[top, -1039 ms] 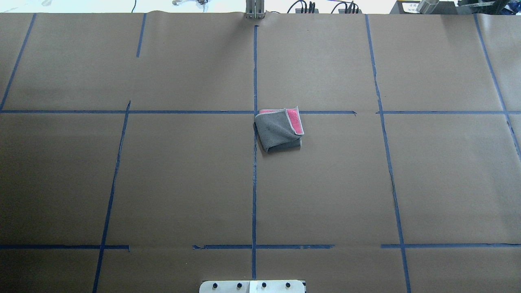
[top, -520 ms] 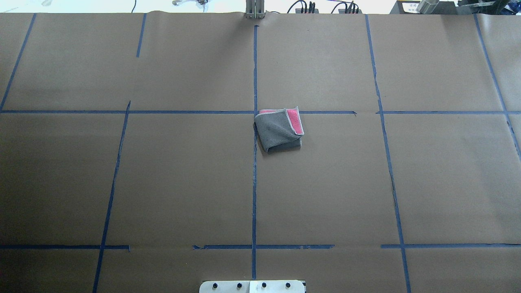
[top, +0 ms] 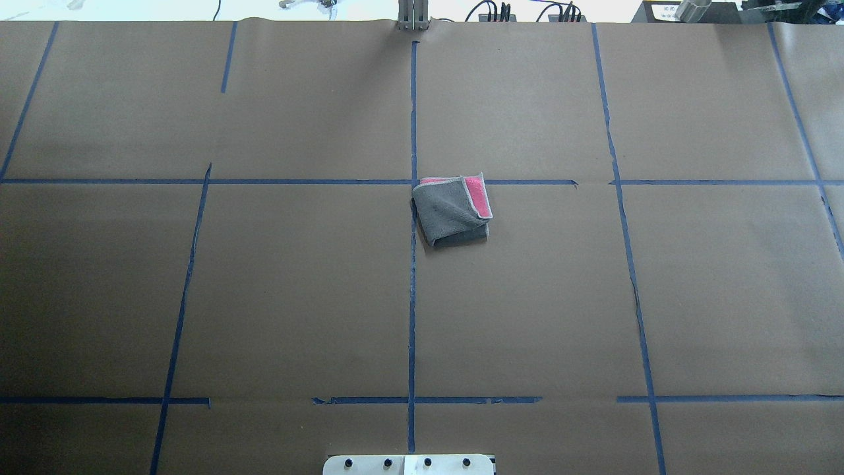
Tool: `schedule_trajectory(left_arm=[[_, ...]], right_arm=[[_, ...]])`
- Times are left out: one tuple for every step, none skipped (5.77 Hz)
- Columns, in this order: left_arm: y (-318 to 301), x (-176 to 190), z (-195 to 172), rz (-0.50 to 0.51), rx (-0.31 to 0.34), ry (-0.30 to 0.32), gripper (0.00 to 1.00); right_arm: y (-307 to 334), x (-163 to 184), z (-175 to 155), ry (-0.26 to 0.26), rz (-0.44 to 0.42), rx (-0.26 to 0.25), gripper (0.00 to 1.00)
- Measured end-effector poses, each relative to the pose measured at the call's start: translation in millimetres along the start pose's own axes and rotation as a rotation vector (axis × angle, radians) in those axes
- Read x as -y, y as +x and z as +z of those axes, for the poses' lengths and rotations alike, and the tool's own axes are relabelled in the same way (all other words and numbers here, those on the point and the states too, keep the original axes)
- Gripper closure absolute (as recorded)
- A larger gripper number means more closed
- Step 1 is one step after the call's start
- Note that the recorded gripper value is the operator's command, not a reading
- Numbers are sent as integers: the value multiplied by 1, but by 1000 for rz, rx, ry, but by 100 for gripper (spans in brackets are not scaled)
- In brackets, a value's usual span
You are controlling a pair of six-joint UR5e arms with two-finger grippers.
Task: Fold towel twice with both arms
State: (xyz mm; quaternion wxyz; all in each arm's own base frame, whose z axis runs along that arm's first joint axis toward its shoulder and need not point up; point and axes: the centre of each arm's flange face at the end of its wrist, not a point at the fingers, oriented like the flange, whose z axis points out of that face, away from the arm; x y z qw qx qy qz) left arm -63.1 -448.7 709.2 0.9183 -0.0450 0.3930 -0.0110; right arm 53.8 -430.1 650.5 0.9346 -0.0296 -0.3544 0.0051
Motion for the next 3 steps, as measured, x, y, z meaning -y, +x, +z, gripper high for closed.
schedule_trajectory(left_arm=[[0, 0, 0, 2, 0, 1, 0], [0, 1, 0, 2, 0, 1, 0], [0, 1, 0, 2, 1, 1, 0]], right_arm=[[0, 0, 0, 1, -3, -3, 0], [0, 1, -1, 2, -6, -5, 0], [0, 1, -1, 2, -9, -6, 0]])
